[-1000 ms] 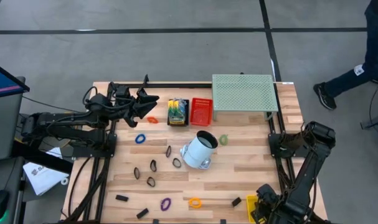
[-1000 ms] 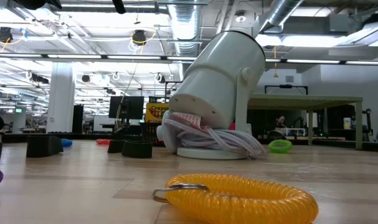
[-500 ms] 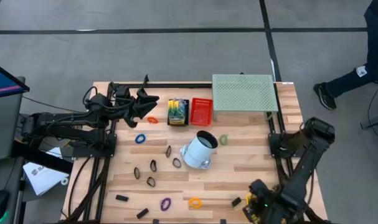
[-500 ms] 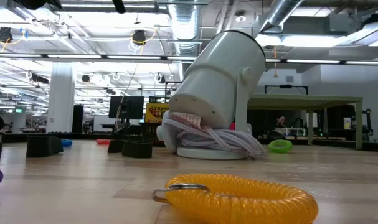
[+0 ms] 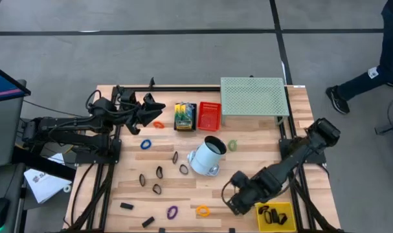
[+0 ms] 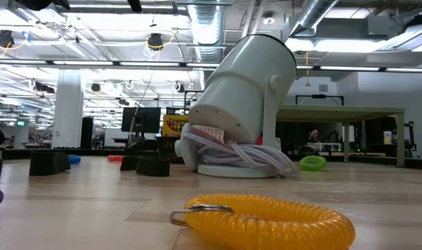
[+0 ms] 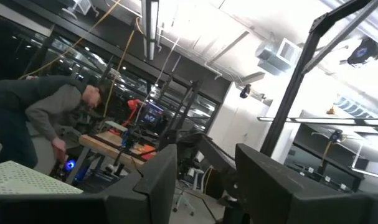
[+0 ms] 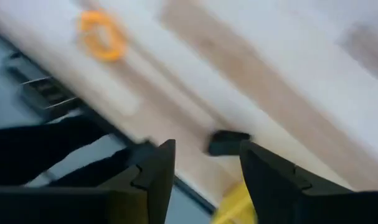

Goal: Pick & Place Office Desk Supplies
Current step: Put the black rubber band into the yellow bin

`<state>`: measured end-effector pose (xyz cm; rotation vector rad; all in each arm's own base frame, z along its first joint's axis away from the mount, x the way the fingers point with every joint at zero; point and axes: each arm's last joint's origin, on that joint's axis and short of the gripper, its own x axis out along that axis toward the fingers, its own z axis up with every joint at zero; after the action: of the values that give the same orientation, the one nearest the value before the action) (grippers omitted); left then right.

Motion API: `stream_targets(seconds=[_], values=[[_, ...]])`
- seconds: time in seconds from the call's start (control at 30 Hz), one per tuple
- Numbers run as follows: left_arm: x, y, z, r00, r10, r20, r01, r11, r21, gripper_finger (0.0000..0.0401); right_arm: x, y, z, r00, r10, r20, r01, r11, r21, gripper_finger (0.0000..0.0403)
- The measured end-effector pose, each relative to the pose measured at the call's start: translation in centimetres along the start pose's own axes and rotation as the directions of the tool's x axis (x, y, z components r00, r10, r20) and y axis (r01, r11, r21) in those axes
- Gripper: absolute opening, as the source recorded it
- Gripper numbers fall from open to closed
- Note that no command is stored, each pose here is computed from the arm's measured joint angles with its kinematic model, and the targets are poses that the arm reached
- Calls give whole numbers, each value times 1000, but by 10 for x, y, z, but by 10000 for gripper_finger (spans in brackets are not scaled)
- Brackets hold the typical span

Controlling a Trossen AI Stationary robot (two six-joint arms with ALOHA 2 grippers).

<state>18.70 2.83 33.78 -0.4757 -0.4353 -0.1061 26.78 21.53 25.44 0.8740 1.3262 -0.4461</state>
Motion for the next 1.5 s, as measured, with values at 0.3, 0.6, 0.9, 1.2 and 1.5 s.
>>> stream_targets(seconds=[0.3,0.6,0.9,1.2,1.5], values=[[0,-2,0,999,-39,-11,39,999,-31,159,72,6,13,974,-139,-180,119,986,-112,184],[0,-3,0,999,-42,-8,41,998,-46,159,101,4,-7,946,-224,-236,189,969,-162,184],[0,-2,1,999,-38,-7,38,998,-44,159,101,-3,-16,937,-286,-200,251,951,-182,184],[0,-2,1,999,-34,-4,34,998,-49,159,111,-11,-19,934,-293,-204,256,948,-191,163],[0,-2,1,999,-35,-1,35,998,-51,159,112,-9,-19,943,-263,-204,223,954,-198,20]])
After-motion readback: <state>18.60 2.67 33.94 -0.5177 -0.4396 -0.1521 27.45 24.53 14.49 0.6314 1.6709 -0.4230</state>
